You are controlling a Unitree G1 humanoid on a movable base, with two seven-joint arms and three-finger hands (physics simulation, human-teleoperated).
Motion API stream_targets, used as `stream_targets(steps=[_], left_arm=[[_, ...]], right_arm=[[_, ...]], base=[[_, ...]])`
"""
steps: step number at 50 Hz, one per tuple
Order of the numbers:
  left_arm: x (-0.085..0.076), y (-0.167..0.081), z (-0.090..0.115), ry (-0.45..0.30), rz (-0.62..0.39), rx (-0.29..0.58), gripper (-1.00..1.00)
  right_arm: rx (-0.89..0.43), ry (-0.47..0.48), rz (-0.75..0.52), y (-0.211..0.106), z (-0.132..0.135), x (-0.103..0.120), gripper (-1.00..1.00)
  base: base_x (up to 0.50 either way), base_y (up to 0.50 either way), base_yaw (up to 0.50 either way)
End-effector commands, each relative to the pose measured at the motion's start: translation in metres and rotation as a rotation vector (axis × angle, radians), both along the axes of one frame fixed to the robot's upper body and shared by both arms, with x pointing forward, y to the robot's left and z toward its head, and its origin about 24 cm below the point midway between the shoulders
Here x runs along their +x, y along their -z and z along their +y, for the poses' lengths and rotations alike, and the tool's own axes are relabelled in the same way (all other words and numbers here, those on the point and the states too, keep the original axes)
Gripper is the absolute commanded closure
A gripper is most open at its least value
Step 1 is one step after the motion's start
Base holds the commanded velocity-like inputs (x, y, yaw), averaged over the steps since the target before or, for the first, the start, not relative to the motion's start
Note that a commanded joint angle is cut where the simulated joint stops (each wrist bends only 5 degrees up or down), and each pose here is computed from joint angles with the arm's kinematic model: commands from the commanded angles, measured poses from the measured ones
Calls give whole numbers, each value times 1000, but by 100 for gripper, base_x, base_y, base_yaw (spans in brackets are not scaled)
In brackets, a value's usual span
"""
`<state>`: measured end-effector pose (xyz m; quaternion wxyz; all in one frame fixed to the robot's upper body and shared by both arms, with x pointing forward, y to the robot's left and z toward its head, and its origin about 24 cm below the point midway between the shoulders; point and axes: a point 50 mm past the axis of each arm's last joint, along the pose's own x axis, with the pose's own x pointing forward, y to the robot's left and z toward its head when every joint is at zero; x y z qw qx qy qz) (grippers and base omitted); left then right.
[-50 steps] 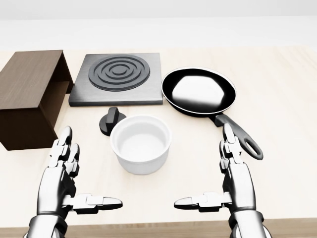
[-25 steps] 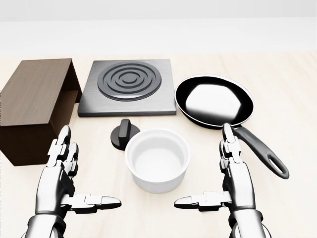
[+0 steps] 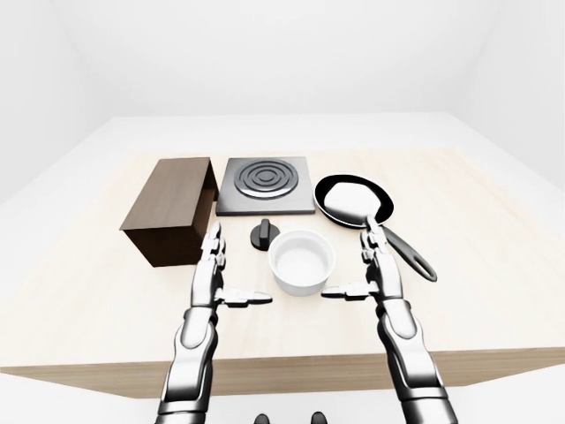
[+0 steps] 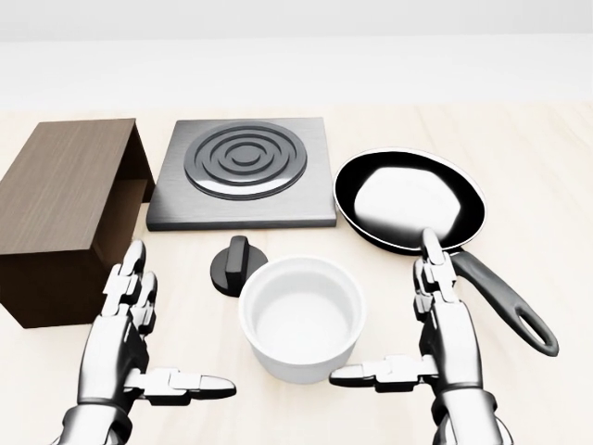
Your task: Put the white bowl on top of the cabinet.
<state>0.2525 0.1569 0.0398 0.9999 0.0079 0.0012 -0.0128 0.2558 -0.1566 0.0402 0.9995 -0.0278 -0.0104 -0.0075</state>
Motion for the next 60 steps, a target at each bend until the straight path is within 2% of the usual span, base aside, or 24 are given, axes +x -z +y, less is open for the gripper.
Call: stream_targets(steps=[1,8,11,12,13,16,17,20,24,37,42,48,50,54,56,60], left_arm=[[-2,5,-9,42,24,50,-100],[-6,5,-21,75,21,151,-100],[-4,2,-27,50,3,233,-100],[-4,2,-27,49,3,235,-100],[-1,-1,-30,24,-5,289,-100],[0,-2,-31,27,-8,305,-100],[5,-8,-35,8,-11,355,-100],[12,-14,-36,-5,-39,412,-100],[21,-24,-37,-23,-80,448,-100],[21,-35,-60,-23,-170,602,-100],[17,-37,-69,4,-194,644,-100],[7,-50,-83,43,-268,726,-100],[1,-53,-91,72,-299,790,-100],[-4,-55,-100,125,-313,848,-100],[-4,-59,-105,139,-337,911,-100],[-5,-60,-111,142,-348,972,-100]], right_arm=[[14,-4,-3,-2,-3,0,-100],[16,-4,-15,-6,-4,-1,-100],[16,3,-20,-9,-7,-1,-100],[16,3,-20,-9,-7,-1,-100],[17,4,-22,-10,-8,-1,-100],[18,6,-25,-10,-9,-1,-100],[22,8,-29,-12,-11,-1,-100],[25,11,-32,-13,-13,0,-100],[28,16,-32,-14,-14,0,-100],[35,37,-32,-17,-21,3,-100],[43,46,-31,-19,-24,6,-100],[55,62,-33,-22,-30,8,-100],[59,67,-31,-23,-31,8,-100],[58,76,-34,-23,-33,10,-100],[62,83,-31,-24,-36,11,-100],[67,89,-36,-27,-38,10,-100]], base=[[0,0,0],[0,0,0],[0,0,0],[0,0,0],[0,0,0],[0,0,0],[0,0,0],[0,0,0],[0,0,0],[0,0,0],[0,0,0],[0,0,0],[0,0,0],[0,0,0],[0,0,0],[0,0,0]])
